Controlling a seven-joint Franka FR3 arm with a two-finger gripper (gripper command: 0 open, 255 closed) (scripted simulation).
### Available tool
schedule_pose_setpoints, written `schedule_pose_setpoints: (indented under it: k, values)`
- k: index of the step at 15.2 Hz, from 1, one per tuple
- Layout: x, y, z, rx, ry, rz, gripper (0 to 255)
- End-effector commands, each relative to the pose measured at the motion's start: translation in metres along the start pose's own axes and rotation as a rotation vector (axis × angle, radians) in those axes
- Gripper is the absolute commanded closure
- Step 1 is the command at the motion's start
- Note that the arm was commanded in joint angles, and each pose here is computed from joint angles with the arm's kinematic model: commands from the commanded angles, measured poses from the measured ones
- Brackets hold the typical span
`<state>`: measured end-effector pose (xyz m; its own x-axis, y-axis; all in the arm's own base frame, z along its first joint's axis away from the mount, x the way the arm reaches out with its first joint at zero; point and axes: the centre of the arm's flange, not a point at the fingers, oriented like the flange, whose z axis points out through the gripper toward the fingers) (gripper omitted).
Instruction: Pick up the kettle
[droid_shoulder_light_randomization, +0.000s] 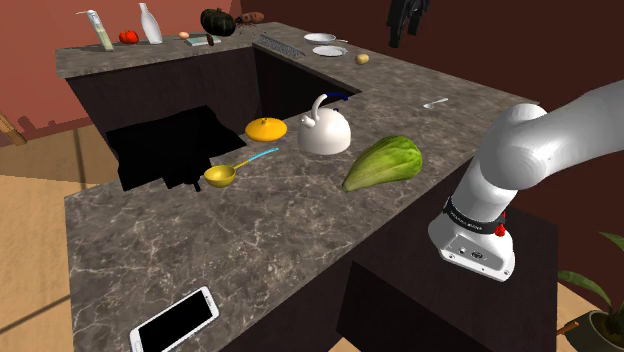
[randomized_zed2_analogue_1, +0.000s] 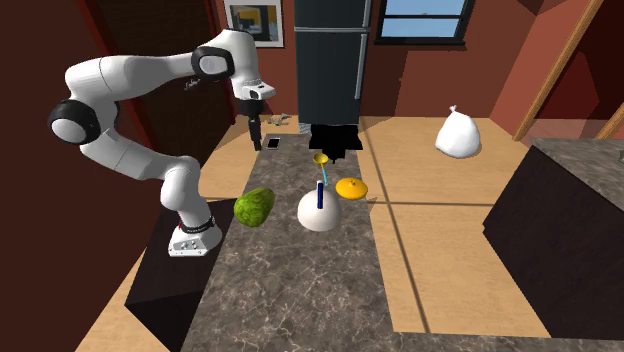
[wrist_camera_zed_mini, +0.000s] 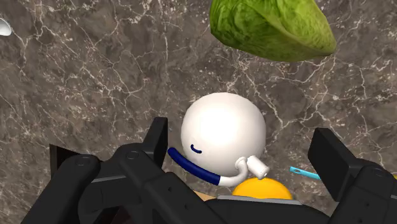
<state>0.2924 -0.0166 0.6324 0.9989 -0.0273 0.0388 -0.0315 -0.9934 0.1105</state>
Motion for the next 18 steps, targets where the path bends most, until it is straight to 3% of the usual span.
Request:
schedule_pose_setpoints:
  k: [1,10,18]
  values:
    - [0.0,0.0,0.0,0.0,0.0,0.0,0]
    - [0.074,0.037,0.083,0.097,0.087,-0.467,0]
    - [0.151,0.03,0.151,0.183,0.165,-0.881,0]
